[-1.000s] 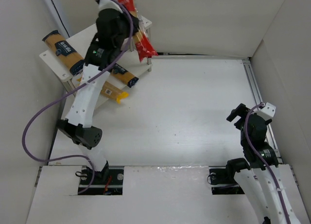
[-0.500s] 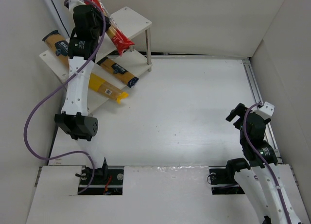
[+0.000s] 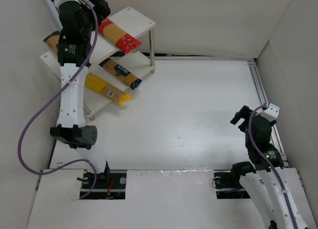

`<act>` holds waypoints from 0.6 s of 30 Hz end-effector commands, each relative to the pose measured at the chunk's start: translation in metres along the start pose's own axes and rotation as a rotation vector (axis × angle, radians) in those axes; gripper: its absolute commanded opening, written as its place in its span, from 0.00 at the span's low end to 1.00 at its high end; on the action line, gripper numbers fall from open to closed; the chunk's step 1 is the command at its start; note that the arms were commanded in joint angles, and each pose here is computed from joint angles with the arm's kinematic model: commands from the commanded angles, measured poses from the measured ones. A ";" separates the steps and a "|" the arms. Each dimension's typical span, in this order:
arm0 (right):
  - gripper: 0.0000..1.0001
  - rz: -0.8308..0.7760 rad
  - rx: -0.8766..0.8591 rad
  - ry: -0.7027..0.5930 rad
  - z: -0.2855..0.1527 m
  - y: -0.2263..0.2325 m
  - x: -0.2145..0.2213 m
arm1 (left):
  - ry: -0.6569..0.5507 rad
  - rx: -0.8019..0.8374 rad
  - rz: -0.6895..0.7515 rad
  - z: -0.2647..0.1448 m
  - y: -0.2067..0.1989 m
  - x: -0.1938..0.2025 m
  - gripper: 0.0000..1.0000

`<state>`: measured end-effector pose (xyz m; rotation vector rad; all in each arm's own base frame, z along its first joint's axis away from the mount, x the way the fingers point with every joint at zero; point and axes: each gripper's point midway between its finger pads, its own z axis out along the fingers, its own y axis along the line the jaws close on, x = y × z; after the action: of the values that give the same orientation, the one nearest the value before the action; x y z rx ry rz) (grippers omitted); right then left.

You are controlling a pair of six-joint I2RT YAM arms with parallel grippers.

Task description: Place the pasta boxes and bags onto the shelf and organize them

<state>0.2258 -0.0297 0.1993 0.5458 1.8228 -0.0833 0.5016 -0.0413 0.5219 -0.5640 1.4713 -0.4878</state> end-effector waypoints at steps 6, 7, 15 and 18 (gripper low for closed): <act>0.99 -0.023 -0.124 -0.039 0.000 0.026 -0.019 | 0.067 0.095 0.212 -0.095 -0.060 0.027 1.00; 0.99 -0.038 -0.131 -0.031 0.003 0.029 -0.020 | 0.179 0.105 0.260 -0.104 -0.057 0.080 1.00; 0.99 -0.083 -0.141 0.053 0.011 0.038 -0.010 | 0.490 0.189 0.334 -0.182 -0.017 0.314 1.00; 0.99 -0.092 -0.153 0.054 0.013 0.041 -0.010 | 0.585 0.181 0.352 -0.204 0.005 0.358 1.00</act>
<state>0.2472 -0.0047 0.1809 0.3890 1.9749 -0.0330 0.3171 -0.2634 0.2092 0.0761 2.1289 -0.4183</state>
